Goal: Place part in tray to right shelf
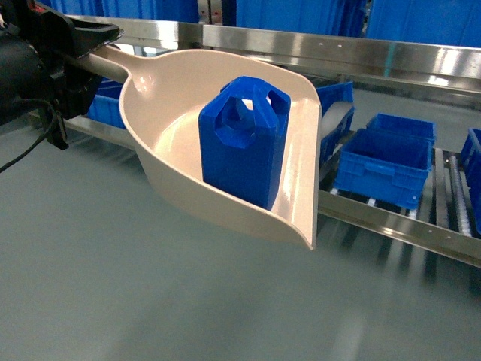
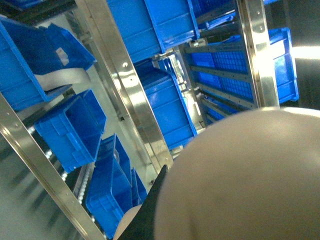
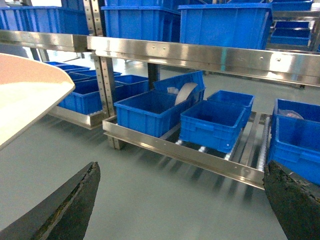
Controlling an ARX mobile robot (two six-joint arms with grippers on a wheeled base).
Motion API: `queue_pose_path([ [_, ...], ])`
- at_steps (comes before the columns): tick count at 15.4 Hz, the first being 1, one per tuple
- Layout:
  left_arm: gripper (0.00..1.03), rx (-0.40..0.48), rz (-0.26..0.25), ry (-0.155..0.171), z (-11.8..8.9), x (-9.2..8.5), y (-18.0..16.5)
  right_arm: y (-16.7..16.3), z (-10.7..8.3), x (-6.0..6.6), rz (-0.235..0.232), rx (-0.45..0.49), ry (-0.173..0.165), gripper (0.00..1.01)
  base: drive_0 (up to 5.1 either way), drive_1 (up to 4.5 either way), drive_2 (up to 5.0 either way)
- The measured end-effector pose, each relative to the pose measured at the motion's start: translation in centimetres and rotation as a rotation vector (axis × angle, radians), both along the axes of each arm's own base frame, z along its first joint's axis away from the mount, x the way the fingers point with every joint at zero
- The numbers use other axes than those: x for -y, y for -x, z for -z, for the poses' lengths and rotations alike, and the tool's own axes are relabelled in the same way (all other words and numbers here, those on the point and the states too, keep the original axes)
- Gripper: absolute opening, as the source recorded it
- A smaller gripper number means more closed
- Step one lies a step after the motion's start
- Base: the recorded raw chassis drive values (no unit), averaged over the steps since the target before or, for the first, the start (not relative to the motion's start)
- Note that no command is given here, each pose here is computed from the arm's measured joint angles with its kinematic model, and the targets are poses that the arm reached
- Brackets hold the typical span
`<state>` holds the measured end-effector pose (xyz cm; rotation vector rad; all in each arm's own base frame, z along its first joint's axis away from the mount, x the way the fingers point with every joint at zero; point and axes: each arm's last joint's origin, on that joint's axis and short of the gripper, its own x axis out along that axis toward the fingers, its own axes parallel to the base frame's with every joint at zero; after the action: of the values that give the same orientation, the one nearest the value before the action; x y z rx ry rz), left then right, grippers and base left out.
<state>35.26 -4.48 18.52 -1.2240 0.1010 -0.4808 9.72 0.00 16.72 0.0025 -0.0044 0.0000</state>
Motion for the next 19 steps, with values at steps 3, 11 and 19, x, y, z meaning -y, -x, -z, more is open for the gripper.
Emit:
queue_pose_path([
  [3,0.13,0.000,0.001,0.000,0.00,0.01,0.00,0.00,0.00,0.00,0.000,0.000,0.000,0.98,-1.5,-1.48,-1.5],
  [11,0.13,0.000,0.000,0.000,0.00,0.00,0.00,0.00,0.00,0.00,0.000,0.000,0.000,0.98,-1.5,-1.53,-1.5],
  [19,0.13,-0.001,0.000,0.000,0.02,0.00,0.00,0.00,0.00,0.00,0.000,0.000,0.000,0.98,-1.5,-1.46,-1.5],
])
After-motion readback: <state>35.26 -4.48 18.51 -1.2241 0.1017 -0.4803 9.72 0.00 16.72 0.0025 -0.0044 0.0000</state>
